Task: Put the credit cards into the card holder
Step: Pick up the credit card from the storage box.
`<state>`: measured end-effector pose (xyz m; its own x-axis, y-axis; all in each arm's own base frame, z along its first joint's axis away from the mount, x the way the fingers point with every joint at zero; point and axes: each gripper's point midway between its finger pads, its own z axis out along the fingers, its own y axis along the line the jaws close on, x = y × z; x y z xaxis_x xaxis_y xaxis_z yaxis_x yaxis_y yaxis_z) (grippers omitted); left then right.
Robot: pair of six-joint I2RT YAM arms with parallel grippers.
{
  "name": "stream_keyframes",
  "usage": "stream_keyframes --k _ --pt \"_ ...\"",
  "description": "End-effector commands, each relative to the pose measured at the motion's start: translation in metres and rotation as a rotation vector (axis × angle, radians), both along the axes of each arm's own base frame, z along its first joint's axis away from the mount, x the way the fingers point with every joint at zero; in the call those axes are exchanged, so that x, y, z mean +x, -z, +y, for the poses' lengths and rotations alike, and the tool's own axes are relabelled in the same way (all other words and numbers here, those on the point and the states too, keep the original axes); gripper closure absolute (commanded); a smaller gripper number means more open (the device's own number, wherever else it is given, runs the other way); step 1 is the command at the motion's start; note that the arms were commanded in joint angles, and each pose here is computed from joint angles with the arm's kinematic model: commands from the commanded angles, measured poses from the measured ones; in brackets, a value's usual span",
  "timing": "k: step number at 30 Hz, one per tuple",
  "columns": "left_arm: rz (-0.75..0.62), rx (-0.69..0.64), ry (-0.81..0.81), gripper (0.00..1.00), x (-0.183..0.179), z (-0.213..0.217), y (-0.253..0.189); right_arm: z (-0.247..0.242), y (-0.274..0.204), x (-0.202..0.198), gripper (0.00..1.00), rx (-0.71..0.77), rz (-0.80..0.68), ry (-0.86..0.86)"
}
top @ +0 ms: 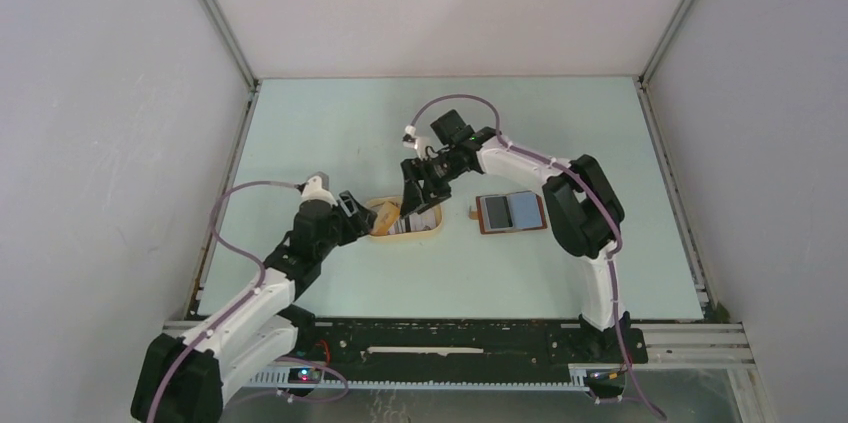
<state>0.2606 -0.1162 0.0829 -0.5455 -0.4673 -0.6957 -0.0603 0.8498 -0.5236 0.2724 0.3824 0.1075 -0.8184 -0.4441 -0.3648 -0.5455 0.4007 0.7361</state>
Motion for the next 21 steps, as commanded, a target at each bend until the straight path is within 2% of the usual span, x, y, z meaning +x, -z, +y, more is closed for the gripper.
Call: stream_keyframes --k 1,9,21 --pt "-0.015 -0.035 0.021 0.34 0.009 -0.008 0.0 0.021 0.008 0.009 0.18 -0.077 -0.021 0.081" --pt "0.071 -0.005 0.036 0.45 0.008 -0.01 0.024 0.027 0.032 0.015 0.15 -0.116 0.036 0.147" --pt "0.119 -0.023 0.076 0.59 0.001 -0.018 0.037 0.032 0.045 0.028 0.14 -0.144 0.06 0.256"
